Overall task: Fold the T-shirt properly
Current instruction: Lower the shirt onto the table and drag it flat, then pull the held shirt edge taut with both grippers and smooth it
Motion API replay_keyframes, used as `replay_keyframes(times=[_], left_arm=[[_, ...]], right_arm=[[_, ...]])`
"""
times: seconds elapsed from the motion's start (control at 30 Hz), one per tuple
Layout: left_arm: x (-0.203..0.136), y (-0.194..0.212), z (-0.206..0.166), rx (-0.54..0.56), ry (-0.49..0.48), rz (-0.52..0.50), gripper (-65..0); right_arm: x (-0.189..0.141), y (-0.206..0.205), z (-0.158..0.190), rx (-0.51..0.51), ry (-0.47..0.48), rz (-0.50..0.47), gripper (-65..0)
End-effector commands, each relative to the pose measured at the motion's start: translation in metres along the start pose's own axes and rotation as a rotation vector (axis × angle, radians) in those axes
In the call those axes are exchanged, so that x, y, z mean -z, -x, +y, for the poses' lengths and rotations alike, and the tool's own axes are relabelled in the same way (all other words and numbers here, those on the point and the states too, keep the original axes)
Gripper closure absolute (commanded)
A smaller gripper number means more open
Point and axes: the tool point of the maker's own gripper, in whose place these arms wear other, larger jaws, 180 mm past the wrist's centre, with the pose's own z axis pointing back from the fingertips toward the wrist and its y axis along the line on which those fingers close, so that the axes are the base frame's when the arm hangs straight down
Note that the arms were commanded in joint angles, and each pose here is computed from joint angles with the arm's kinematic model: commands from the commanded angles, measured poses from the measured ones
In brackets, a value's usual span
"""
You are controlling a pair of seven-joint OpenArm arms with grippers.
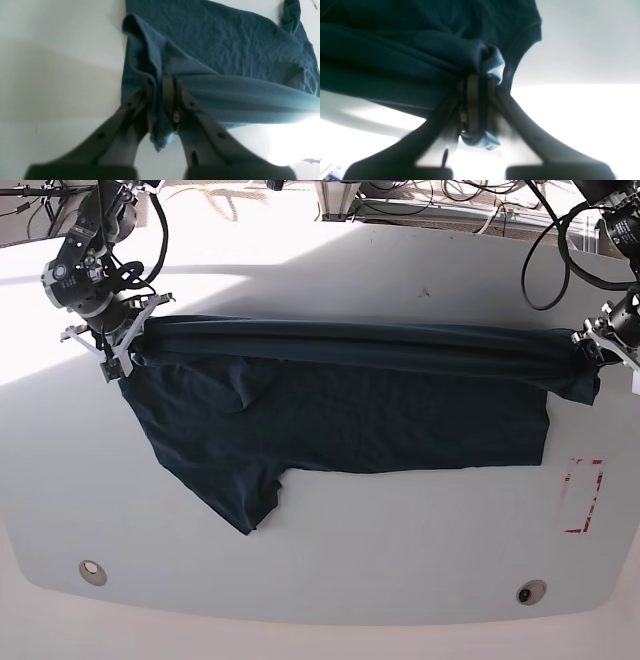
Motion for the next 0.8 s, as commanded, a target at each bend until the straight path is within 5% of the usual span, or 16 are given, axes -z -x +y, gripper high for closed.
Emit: replay_keyframes(times=[0.0,0.4,0.6,0.77], left_arm=[[0.0,-0.004,0.011,0.005,-0.025,-0.002,-1.1],[0.023,0.021,0.036,-0.046,-0.024,0.146,-1.1],[0.028,0.027,0.042,-0.037,-0.027,0.205,-6.0],[0.038,0.029,0.038,-0.015,-0.012,0.252,-27.5]], right_arm=[[-0.004,0.007,-0.007,0.0,0.033,0.017,-1.6],[0.005,0.025,-0.003,0.019,0.01,0.071,-3.8],[0.003,0.039,-0.003,0.01,0.014,0.113,-25.0],[0.001,0.051,-0.005,-0.003,0.037,0.158,-49.3]])
